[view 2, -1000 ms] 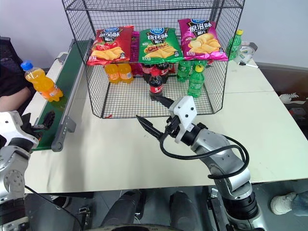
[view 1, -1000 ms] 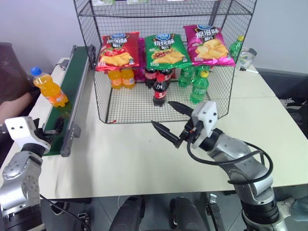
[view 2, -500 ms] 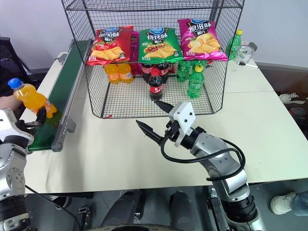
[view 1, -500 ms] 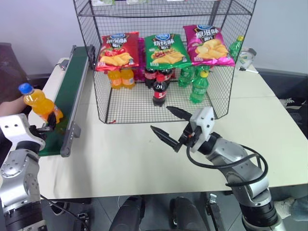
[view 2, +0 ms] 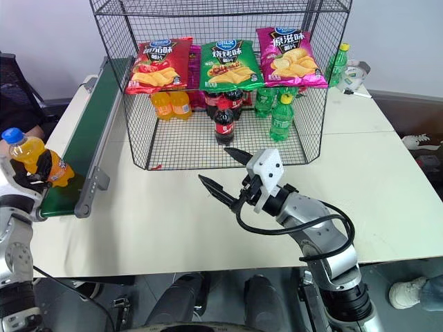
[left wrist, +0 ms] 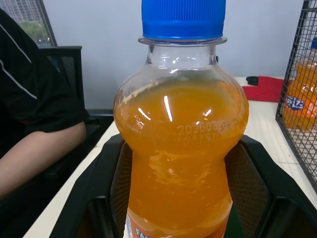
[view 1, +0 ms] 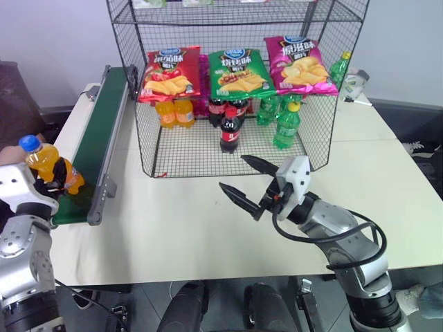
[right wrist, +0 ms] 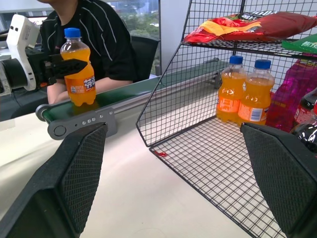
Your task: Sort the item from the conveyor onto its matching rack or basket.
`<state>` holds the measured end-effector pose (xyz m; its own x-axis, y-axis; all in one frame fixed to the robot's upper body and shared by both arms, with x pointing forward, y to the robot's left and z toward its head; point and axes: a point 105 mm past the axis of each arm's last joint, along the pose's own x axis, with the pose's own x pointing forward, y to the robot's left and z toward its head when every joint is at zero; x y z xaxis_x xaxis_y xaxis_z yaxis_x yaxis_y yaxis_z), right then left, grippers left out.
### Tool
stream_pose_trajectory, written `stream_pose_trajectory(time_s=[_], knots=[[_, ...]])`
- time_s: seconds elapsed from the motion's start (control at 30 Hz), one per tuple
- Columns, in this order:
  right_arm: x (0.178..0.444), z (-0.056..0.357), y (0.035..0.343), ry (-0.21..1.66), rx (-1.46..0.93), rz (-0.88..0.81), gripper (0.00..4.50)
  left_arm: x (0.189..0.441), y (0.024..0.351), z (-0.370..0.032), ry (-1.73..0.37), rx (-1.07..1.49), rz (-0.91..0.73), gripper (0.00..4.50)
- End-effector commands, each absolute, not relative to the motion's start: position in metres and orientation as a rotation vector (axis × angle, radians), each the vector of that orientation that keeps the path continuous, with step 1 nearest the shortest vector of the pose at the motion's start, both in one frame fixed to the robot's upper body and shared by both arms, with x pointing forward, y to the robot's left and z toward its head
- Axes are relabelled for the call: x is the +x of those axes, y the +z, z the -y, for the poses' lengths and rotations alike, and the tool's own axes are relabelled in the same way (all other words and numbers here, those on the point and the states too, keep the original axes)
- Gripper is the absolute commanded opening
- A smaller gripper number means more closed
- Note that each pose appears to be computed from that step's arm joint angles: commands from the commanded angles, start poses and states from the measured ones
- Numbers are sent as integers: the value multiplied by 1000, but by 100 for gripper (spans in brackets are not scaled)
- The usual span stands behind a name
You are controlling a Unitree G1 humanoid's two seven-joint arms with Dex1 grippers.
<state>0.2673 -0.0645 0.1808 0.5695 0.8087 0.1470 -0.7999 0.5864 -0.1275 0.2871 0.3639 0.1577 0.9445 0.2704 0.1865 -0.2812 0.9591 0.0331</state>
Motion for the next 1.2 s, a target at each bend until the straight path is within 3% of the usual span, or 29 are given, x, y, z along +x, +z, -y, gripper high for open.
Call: stream_pose_trajectory(time_s=[0.03, 0.27, 0.5, 0.77, 1.2], knots=[[260, 63, 195, 958, -52, 254, 450, 278, 182, -367, 285, 83, 262, 218], [259, 60, 197, 975, -49, 252, 450, 279, 233, -348, 175, 83, 398, 218], [259, 58, 195, 978, -46, 246, 450, 292, 249, -282, -140, 61, 370, 218], [260, 59, 191, 960, -43, 245, 450, 302, 221, -227, -361, 2, 244, 218], [263, 59, 193, 948, -40, 259, 450, 378, 162, -174, -237, -29, 217, 218]])
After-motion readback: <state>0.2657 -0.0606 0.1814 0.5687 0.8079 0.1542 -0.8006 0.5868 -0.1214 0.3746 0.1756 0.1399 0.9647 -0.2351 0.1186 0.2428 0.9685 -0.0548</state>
